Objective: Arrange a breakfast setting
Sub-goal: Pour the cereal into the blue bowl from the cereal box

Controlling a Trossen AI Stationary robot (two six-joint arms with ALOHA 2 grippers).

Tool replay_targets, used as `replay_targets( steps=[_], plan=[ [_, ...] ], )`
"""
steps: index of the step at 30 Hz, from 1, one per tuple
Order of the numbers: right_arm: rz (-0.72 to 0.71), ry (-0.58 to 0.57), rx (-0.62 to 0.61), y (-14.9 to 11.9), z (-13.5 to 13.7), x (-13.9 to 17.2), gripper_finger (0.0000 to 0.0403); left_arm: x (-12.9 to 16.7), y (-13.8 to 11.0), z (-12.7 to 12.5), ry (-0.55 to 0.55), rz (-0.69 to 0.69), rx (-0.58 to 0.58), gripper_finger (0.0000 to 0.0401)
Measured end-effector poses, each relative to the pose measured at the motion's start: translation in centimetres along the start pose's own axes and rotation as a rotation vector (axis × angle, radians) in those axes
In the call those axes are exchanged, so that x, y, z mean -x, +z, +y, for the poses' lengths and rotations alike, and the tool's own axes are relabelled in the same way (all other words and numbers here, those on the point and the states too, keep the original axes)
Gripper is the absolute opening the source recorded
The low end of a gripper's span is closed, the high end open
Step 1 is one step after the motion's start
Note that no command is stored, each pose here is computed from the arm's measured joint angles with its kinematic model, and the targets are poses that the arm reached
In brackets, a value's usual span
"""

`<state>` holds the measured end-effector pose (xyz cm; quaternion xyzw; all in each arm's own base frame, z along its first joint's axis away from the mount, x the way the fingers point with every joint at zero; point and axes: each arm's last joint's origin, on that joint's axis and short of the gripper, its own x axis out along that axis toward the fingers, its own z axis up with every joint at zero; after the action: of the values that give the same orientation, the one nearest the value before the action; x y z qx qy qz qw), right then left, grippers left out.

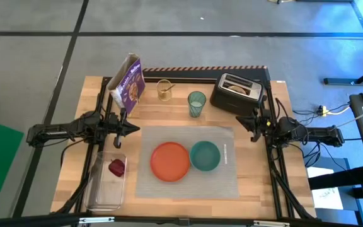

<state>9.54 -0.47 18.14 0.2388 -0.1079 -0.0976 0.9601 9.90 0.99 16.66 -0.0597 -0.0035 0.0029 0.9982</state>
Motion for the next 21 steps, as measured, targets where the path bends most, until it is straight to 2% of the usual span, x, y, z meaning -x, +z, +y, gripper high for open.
replay_targets(
  steps=[2, 7, 11, 14, 17, 21],
  plan=[
    [0.000, -0.005, -0.052, 0.0, 0.0, 0.0, 0.0001, 0.0, 0.0, 0.0, 0.000, 0.000, 0.000, 0.0000],
    [-0.013, 0.002, -0.089, 0.1, 0.0, 0.0, 0.0001, 0.0, 0.0, 0.0, 0.002, 0.000, -0.016, 0.0000],
    [-0.080, 0.038, -0.121, 0.8, 0.4, 0.0, 0.0001, 0.0, 0.0, 0.2, 0.072, 0.005, -0.291, 0.0000],
    [-0.134, 0.058, -0.138, 1.3, 0.6, 0.1, 0.0001, 0.0, 0.1, 0.3, 0.120, 0.000, -0.416, 0.0000],
    [-0.213, 0.034, -0.205, 1.9, 0.6, 0.2, 0.0001, 0.0, 0.3, 0.3, 0.125, -0.017, -0.443, 0.0000],
    [-0.294, -0.079, -0.299, 2.1, 0.3, 0.3, 0.0001, 0.0, 0.7, 0.3, 0.130, -0.055, -0.406, 0.0000]
  ],
)
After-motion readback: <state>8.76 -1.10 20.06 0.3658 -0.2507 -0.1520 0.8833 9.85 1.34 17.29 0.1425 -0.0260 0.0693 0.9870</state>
